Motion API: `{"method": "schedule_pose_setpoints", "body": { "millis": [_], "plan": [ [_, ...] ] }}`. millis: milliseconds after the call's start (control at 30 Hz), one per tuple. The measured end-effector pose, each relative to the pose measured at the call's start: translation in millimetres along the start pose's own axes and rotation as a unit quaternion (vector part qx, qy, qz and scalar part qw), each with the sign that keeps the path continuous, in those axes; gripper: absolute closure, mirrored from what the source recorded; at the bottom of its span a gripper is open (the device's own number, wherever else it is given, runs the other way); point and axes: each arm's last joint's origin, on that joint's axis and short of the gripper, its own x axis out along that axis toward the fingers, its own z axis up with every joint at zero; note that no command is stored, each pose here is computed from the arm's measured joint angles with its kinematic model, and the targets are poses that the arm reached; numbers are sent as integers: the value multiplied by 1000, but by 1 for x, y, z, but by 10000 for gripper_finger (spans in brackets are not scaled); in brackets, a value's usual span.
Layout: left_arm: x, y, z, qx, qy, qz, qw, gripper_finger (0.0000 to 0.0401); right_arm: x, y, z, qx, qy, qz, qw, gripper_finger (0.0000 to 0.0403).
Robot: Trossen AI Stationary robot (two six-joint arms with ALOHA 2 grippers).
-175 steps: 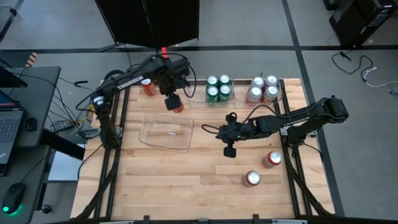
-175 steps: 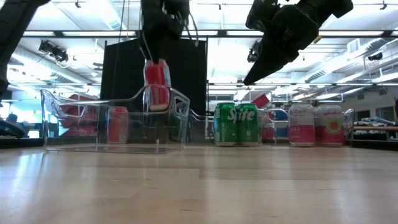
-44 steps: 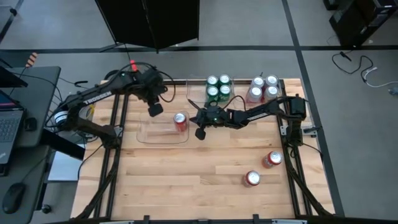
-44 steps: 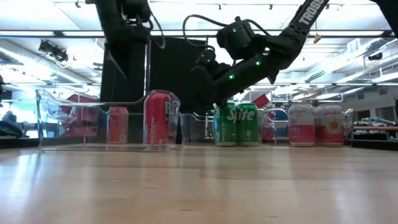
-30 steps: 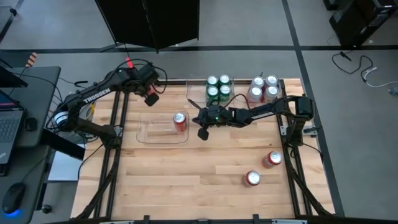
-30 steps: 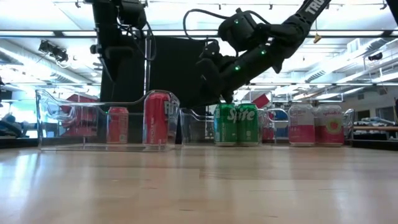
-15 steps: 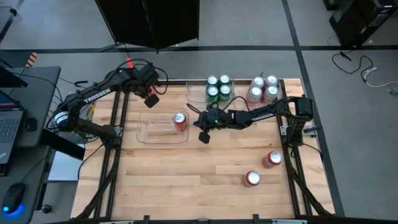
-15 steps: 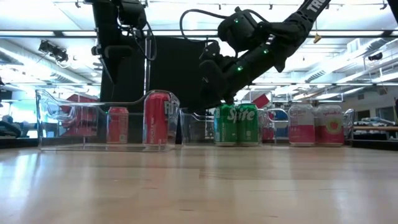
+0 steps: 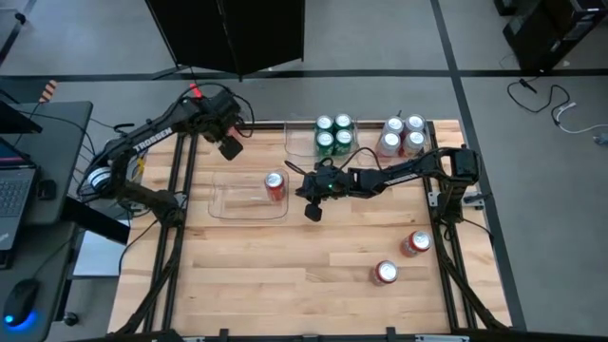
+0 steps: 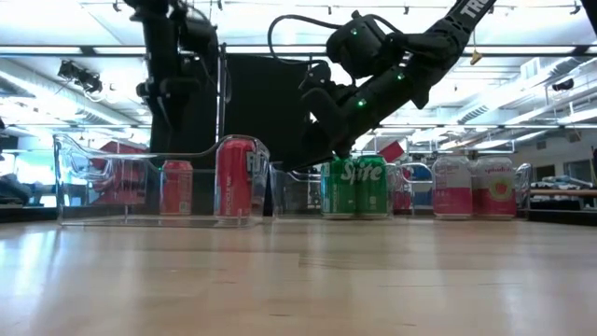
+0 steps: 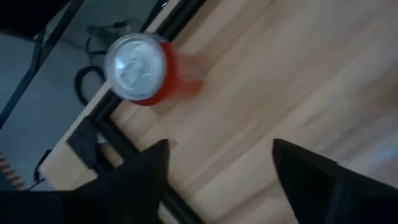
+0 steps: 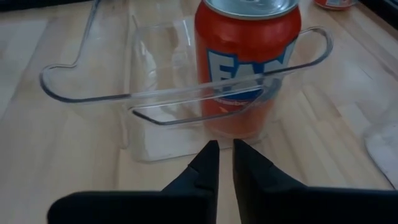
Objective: Sort soda cans
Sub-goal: Put the top red soda can into the bottom transparent bin
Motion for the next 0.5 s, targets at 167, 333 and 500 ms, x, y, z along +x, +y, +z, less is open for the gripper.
{"method": "schedule_pose_setpoints", "body": {
  "millis": [167,333,500],
  "plan": [
    [31,15,12,12,41,18,999,62,0,0,0,0,1,5,1000,366],
    [50,30,24,18,60,22,998,46,0,1,-1,0,3,10,1000,366],
    [56,47,36,2,55,22,998,46,0,1,-2,-1,11,10,1000,366]
  ]
}}
